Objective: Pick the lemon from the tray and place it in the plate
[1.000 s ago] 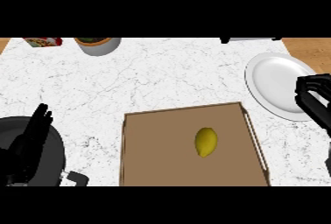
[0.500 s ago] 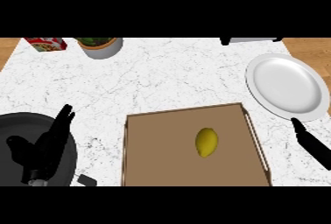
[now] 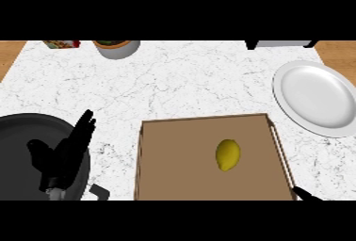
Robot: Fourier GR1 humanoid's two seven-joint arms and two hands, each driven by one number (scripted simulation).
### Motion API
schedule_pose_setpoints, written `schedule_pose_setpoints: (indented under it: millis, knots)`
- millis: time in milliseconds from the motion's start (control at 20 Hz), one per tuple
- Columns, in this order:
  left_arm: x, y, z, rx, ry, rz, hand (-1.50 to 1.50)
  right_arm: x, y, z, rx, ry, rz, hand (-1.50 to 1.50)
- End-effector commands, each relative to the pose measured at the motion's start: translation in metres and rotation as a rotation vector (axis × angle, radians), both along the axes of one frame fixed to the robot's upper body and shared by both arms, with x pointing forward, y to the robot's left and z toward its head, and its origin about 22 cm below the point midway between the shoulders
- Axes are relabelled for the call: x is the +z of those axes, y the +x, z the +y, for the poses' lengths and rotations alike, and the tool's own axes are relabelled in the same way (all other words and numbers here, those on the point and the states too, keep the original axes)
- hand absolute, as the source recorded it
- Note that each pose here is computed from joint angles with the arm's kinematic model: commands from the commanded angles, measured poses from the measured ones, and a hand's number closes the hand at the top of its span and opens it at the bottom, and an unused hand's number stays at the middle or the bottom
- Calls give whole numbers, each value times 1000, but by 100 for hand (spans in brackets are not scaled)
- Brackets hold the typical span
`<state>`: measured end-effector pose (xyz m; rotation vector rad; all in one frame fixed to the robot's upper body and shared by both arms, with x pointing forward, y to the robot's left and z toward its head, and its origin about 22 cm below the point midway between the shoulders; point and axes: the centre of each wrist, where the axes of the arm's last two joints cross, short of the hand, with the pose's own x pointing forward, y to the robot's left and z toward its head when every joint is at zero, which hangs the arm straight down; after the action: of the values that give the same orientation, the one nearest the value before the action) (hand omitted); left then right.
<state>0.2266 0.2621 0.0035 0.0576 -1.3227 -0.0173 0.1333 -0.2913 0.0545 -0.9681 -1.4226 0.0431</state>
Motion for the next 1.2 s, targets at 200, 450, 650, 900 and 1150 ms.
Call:
schedule_pose_setpoints:
  millis: [200, 450, 650, 900, 1150]
  knots:
    - [-24, -2, -12, -28, -30, 122, 0, 32, -12, 27, 16, -70, 317, -150]
    - [-21, 9, -21, -42, -27, 119, 0, 45, 8, 64, 7, -81, 392, -150]
    - [-34, 10, -37, -33, -29, 125, 0, 49, 28, 86, -30, -123, 449, -150]
    - [-25, 9, -20, -34, -34, 138, 0, 28, 45, 131, 3, -77, 542, -150]
    - [-30, 9, -14, -32, -25, 130, 0, 37, 66, 157, 30, -35, 553, -150]
